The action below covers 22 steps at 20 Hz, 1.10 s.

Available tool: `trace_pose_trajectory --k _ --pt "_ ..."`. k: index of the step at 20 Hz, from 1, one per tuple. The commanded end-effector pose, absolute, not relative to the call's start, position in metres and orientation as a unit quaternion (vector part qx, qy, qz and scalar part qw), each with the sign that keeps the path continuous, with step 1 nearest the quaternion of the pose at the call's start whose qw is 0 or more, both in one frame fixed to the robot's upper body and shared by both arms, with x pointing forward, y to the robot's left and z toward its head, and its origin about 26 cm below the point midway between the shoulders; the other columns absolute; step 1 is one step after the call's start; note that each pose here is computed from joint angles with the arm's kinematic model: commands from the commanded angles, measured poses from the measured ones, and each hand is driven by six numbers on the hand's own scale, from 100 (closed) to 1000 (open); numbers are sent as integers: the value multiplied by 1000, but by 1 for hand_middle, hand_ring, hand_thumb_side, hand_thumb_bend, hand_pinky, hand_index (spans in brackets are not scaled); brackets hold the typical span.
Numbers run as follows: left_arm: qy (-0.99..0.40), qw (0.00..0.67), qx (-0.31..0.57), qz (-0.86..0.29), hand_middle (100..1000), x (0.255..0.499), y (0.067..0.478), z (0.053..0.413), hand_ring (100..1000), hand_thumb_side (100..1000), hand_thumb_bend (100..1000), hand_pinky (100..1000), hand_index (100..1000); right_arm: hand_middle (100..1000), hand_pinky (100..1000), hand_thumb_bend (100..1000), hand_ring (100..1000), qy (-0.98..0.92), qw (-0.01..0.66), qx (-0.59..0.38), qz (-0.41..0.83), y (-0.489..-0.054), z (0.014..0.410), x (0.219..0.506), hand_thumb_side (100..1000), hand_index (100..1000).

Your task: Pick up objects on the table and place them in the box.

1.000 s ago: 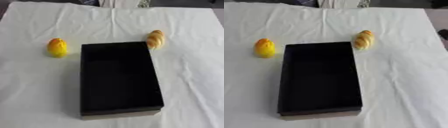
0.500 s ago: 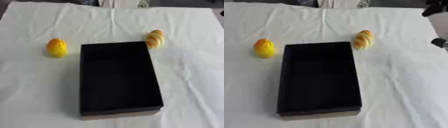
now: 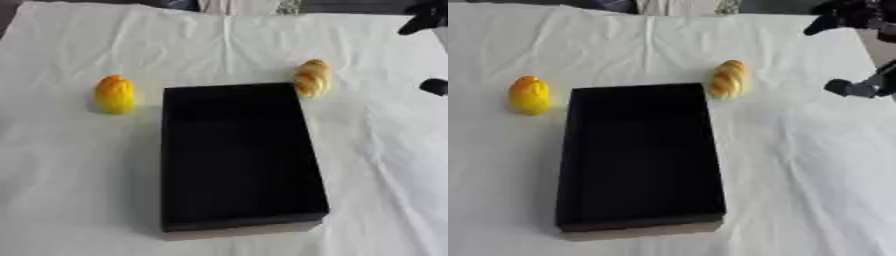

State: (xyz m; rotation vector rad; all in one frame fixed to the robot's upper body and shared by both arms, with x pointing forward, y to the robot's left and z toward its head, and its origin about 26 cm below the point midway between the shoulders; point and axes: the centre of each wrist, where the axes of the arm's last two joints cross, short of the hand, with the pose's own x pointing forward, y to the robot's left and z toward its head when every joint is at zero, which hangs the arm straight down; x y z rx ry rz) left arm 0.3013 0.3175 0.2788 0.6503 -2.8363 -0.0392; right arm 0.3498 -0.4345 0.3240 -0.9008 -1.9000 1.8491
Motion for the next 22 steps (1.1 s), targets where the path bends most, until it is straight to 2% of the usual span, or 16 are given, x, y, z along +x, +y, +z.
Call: trace_pose_trajectory --k 1,5,22 --pt "-971 97 216 -20 771 298 315 289 865 573 165 839 916 816 926 392 994 -661 165 -331 653 -434 337 354 228 929" --pt "-973 96 211 -21 772 299 313 290 866 578 160 839 916 824 923 439 993 -657 161 -337 655 -427 341 366 233 937" --pt "-979 78 187 -24 773 301 305 300 869 593 143 840 917 821 933 428 991 -624 151 -383 664 -414 329 398 220 930"
